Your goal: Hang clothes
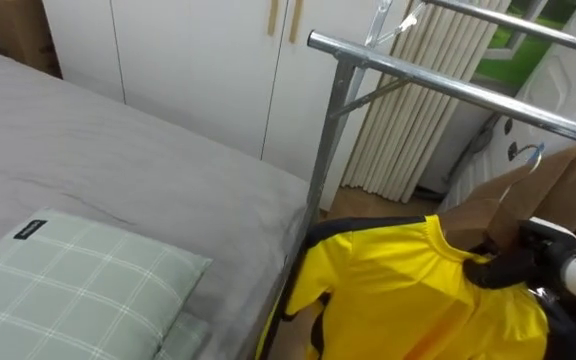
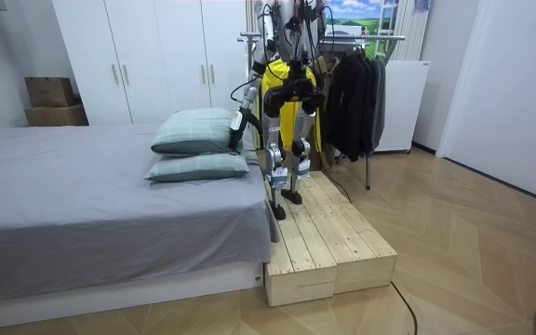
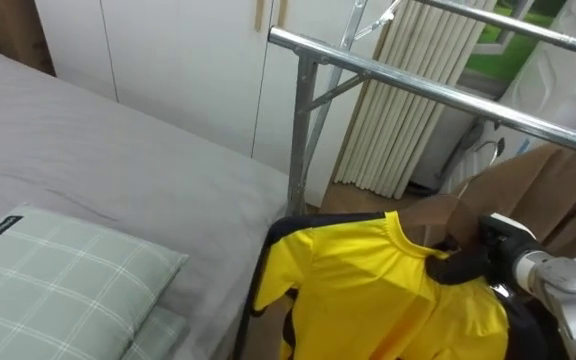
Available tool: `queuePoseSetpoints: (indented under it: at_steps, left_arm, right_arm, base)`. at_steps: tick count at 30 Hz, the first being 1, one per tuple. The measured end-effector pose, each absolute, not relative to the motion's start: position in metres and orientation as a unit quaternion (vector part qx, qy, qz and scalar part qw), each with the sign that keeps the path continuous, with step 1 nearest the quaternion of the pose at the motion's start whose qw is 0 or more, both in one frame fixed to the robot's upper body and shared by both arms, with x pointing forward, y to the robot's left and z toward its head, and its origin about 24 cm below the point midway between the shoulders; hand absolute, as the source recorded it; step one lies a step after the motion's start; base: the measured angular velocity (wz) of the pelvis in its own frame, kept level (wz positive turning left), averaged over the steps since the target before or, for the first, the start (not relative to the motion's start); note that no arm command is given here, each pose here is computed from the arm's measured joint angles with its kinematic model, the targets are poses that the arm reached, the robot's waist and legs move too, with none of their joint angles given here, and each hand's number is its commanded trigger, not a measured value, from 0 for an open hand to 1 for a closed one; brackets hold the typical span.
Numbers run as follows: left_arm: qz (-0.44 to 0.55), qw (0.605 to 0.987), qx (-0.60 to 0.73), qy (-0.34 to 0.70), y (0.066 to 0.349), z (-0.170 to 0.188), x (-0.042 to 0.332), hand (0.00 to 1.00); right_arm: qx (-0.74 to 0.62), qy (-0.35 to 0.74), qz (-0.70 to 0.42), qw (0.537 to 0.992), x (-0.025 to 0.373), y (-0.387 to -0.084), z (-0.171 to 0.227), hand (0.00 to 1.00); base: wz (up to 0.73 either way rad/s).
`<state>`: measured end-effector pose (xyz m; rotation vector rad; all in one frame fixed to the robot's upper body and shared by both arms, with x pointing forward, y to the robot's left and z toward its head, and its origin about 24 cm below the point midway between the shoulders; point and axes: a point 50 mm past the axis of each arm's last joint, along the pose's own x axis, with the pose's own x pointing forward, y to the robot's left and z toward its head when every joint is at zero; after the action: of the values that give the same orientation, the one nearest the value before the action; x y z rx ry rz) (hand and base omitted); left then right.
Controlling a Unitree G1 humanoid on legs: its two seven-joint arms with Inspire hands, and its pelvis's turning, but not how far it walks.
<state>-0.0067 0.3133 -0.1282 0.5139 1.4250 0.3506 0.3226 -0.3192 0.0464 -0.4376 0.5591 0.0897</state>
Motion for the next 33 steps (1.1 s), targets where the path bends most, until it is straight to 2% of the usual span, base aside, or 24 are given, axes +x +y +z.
queuePoseSetpoints:
  at_steps: [7,16,22,33]
  left_arm:
    - [0.158,0.712,0.233,0.643,0.314,-0.128,-0.007,0.00]
    - [0.157,0.704,0.229,0.654,0.313,-0.130,-0.015,0.00]
    - [0.153,0.699,0.219,0.663,0.308,-0.133,-0.023,0.00]
    - [0.151,0.692,0.219,0.671,0.307,-0.133,-0.031,0.00]
  right_arm:
    - [-0.242,0.248,0.047,0.937,0.338,-0.314,0.067,1.00]
    - [-0.260,0.249,0.052,0.931,0.339,-0.313,0.069,1.00]
    - [-0.345,0.207,0.054,0.914,0.346,-0.314,0.100,1.00]
    - [-0.381,0.150,0.040,0.911,0.352,-0.310,0.130,1.00]
  base:
    - [0.01]
    - [-0.06]
    - [-0.07]
    - [-0.03]
